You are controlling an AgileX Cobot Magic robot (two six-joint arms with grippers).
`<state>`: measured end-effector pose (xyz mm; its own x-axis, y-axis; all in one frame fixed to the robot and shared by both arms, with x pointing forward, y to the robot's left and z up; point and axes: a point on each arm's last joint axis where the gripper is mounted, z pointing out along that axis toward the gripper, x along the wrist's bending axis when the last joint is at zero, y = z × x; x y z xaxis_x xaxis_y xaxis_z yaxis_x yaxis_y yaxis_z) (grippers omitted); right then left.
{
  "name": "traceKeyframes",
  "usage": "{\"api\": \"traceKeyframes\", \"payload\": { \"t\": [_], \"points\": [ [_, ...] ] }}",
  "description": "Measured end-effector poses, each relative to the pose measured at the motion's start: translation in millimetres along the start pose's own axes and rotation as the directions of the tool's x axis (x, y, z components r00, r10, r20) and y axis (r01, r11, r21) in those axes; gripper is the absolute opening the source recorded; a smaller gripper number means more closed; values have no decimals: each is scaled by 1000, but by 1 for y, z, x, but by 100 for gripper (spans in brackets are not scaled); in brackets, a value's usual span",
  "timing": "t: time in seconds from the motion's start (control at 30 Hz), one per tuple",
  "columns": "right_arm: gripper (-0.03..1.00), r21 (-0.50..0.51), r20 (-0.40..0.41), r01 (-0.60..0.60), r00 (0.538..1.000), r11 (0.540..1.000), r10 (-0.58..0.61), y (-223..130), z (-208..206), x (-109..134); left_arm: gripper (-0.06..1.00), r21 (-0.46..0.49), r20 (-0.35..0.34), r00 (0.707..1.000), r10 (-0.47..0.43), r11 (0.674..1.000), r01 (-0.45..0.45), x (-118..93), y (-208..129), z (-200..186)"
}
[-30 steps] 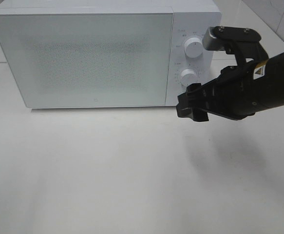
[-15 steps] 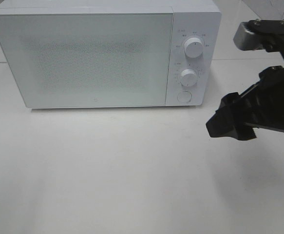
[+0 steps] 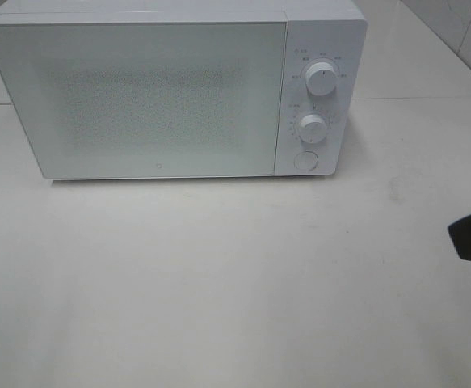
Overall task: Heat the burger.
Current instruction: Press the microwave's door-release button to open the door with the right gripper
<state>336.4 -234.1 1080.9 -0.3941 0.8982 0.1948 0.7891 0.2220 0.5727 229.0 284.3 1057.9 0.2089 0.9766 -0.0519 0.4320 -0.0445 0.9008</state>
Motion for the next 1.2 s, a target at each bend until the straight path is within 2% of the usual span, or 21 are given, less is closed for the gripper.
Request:
{"api": "traceKeyframes", "payload": {
  "t": [0.23, 0.47, 0.67, 0.93, 1.1, 1.2],
  "points": [
    [73, -85, 41, 44, 998, 995, -41, -28, -36, -6, 99, 0, 0, 1000, 0, 1000, 0, 0, 0, 0],
    [73, -239, 148, -16, 988, 971, 53, -56, -66, -16, 99, 0, 0, 1000, 0, 1000, 0, 0, 0, 0],
    [77, -309, 194, -56, 974, 949, 120, -82, -62, -20, 99, 0, 0, 1000, 0, 1000, 0, 0, 0, 0],
    [76, -382, 246, -102, 947, 918, 208, -109, -50, -22, 99, 0, 0, 1000, 0, 1000, 0, 0, 0, 0],
    [76, -462, 249, -86, 943, 883, 223, -116, -48, -21, 99, 0, 0, 1000, 0, 1000, 0, 0, 0, 0],
    [76, -469, 249, -85, 942, 879, 224, -116, -48, -22, 99, 0, 0, 1000, 0, 1000, 0, 0, 0, 0]
  ]
}}
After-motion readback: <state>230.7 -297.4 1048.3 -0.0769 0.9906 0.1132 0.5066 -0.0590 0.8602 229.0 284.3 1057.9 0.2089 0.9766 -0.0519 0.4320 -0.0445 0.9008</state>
